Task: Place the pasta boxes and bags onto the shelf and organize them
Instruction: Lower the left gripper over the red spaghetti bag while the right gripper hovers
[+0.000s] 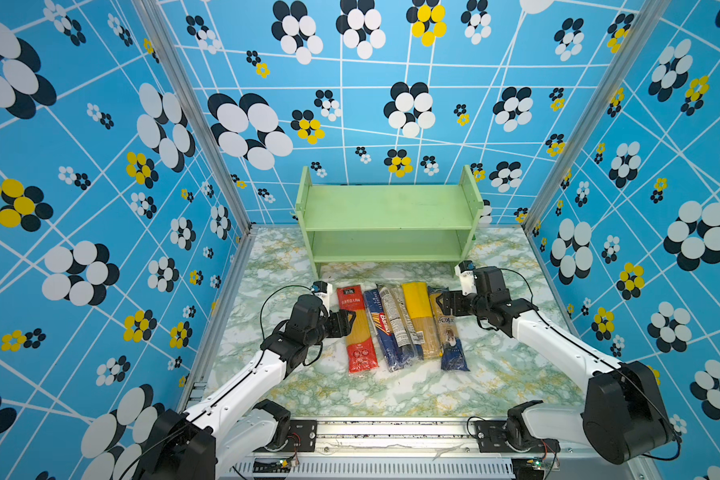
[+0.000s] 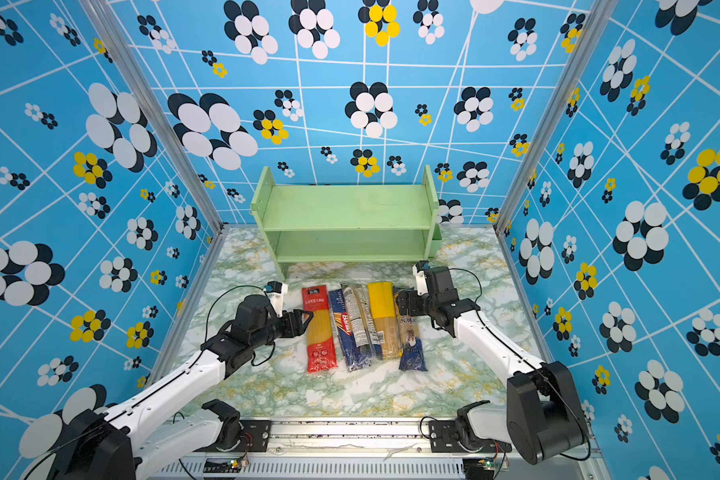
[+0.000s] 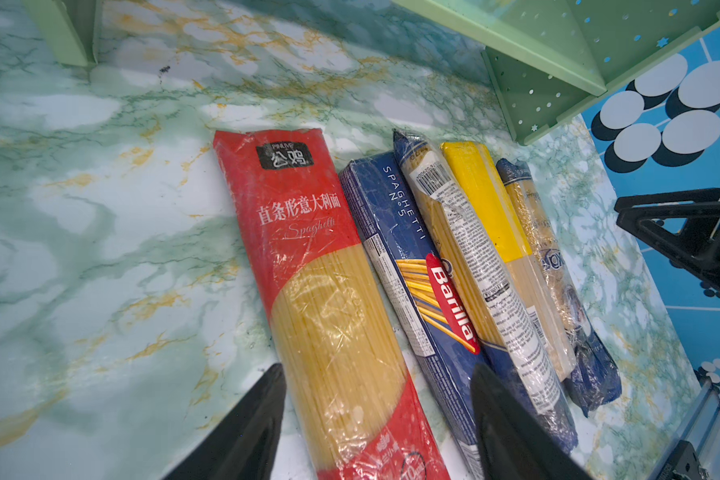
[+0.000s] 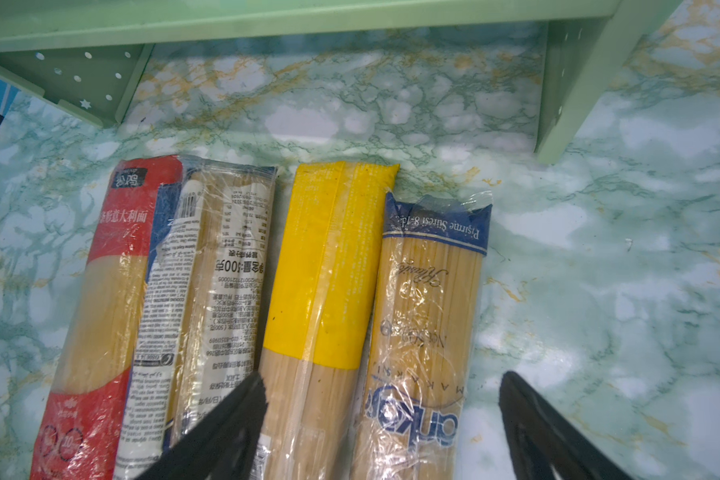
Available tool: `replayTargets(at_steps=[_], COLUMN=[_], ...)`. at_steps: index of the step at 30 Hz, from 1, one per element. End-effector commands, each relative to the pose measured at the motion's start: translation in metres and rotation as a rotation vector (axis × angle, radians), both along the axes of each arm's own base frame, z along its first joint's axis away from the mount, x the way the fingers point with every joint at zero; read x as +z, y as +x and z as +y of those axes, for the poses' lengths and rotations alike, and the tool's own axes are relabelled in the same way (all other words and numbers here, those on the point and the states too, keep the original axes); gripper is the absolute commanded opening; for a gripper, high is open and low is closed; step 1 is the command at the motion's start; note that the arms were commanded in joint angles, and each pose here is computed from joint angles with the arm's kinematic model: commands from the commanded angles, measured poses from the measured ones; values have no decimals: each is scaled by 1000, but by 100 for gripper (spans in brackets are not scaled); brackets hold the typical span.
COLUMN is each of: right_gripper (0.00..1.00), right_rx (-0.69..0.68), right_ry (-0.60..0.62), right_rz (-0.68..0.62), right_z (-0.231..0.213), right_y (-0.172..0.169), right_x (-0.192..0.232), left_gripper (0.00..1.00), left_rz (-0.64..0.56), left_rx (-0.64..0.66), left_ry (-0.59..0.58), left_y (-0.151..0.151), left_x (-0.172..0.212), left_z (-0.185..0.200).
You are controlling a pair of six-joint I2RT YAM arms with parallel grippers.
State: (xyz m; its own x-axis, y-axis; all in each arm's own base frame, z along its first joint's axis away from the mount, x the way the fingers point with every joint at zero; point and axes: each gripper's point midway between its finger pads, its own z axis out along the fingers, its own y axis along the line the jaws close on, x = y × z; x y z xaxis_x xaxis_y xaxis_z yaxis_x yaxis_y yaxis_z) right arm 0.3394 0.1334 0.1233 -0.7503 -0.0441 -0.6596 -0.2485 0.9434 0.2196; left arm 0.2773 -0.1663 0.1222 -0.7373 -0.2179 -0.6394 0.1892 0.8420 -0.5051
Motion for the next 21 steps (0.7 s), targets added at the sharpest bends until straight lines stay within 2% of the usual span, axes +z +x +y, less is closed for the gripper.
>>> replayTargets(at_steps=[1, 4, 21], right_gripper=[90, 90, 91], right_rx=[17, 19, 27], right_ry=[-18, -25, -39], right_rz=[-37, -41, -54], right_z=[1, 0, -3], right_y=[-1, -4, -11], right_x=[14, 14, 17], left_gripper=[72, 72, 72], left_rz=[35, 43, 150], left_rx=[98, 114, 77], left_ry=[-13, -28, 58], left_y=[-4, -6, -12], left_x=[-15, -19, -39], left_z=[9, 7, -18])
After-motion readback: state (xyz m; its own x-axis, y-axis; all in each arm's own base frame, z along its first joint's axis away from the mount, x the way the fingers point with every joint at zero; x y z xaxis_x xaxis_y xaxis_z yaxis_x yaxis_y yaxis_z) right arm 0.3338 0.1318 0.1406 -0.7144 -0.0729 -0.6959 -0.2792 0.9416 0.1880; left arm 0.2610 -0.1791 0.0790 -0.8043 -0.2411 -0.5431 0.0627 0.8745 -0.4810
